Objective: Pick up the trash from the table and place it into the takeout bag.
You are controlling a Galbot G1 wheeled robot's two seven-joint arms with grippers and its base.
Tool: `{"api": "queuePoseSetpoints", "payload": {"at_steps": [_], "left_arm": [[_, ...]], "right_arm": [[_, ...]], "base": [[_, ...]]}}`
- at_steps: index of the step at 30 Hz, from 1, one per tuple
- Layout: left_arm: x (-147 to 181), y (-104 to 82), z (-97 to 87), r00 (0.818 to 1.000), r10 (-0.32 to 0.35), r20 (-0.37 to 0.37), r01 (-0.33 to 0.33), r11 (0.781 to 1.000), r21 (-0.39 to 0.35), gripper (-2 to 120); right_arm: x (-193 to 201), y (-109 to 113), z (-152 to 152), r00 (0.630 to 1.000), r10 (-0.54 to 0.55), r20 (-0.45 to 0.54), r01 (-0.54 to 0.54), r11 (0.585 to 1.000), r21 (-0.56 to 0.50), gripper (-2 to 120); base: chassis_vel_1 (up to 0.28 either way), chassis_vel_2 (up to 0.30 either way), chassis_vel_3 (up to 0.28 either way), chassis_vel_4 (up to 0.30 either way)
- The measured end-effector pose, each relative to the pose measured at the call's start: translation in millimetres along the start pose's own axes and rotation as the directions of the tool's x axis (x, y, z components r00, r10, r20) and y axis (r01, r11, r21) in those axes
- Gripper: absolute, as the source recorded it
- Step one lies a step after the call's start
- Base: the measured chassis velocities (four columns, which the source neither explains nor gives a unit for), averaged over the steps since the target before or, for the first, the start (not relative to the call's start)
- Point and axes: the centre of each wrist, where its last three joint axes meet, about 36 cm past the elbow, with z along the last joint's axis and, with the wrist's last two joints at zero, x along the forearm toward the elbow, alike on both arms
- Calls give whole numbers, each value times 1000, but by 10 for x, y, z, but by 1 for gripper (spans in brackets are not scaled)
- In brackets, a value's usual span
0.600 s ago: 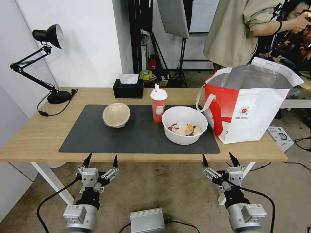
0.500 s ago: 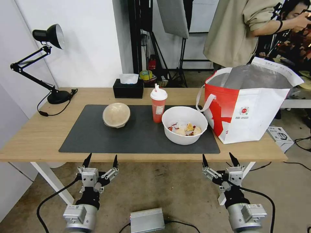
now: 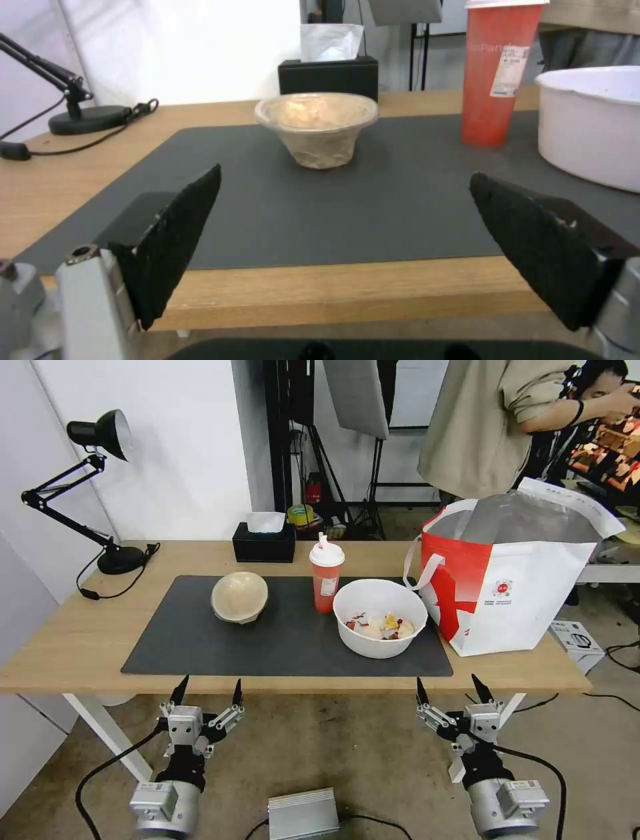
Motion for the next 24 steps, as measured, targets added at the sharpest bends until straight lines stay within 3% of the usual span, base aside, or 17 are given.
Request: {"api": "queuePoseSetpoints", "payload": {"at_steps": [9,11,12,18,24], "left_arm": [[1,129,5,999,-33,44,31,999,28,100],[20,475,8,975,-137,173,123,988,89,100],[26,535,5,968,-158,195,140,985,100,100],[54,539,-88,962,-125,243,92,985,143,100],[82,524,-103,964,-104,243,71,987,142,100]], "right_arm": [[-59,-102,-8,1000,-21,-12,21,1000,20,100],[-216,-354,-54,997,-59,-51,63,996,71,100],[-262,-422,-75,996,-67,-62,72,994,86,100],[-481,-753,-255,990,-101,-97,116,980,160,100],[-482,-781,-370,989,-131,-73,142,976,166,100]], "base": [[0,0,0,0],[0,0,0,0],[0,0,0,0],[0,0,0,0],[0,0,0,0]]}}
